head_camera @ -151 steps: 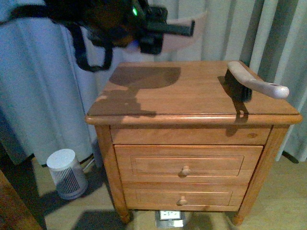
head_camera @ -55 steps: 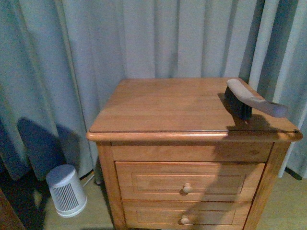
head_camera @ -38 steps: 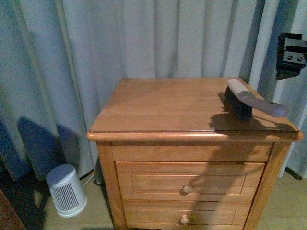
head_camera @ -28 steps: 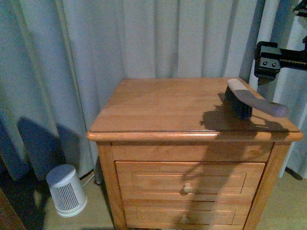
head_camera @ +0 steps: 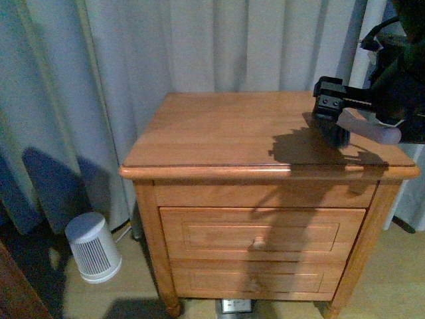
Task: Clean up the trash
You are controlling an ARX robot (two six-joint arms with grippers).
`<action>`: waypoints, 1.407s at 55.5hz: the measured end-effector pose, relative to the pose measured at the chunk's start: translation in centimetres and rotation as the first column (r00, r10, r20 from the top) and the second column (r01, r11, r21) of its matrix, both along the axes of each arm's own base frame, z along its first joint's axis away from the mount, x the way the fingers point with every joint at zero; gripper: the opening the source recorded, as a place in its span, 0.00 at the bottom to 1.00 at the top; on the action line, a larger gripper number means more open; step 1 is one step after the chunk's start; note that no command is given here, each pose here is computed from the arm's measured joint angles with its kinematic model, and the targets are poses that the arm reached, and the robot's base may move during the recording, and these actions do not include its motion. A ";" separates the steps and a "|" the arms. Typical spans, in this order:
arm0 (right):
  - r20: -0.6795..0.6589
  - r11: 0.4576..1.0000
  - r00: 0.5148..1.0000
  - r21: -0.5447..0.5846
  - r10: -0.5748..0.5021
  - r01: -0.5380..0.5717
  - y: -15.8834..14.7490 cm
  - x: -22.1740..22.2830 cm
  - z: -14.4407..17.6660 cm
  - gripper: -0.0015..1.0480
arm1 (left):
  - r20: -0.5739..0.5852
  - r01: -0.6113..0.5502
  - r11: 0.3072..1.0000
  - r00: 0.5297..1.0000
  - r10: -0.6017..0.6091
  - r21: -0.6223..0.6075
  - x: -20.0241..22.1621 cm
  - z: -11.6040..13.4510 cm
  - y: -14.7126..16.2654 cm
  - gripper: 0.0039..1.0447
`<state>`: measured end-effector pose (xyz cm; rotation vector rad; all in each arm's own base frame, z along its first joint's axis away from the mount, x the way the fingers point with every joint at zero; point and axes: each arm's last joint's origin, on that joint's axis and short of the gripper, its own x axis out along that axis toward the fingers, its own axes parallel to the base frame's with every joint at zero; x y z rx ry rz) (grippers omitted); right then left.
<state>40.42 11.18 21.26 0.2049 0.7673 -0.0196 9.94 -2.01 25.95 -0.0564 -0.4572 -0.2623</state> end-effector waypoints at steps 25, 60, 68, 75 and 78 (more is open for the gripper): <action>-0.013 1.000 1.000 0.006 -0.018 0.018 0.0 0.6 -1.3 0.36 | 0.000 0.000 1.000 1.000 0.000 0.000 0.0 0.0 0.0 0.28; 0.454 0.989 0.890 -0.142 0.037 0.031 -3.9 -9.2 5.3 0.20 | 0.000 0.000 1.000 1.000 0.000 0.000 0.0 0.0 0.0 0.28; 0.594 0.984 0.804 -0.154 0.016 0.095 -6.1 -14.0 7.0 0.20 | 0.000 0.000 1.000 1.000 0.000 0.000 0.0 0.0 0.0 0.28; 0.672 0.979 0.741 -0.141 -0.014 0.147 -8.2 -19.0 7.9 0.20 | 0.000 0.000 1.000 1.000 0.000 0.000 0.0 0.0 0.0 0.28; 0.713 0.975 0.700 -0.135 -0.027 0.175 -9.0 -21.2 8.3 0.20 | 0.000 0.000 1.000 1.000 0.000 0.000 0.0 0.0 0.0 0.28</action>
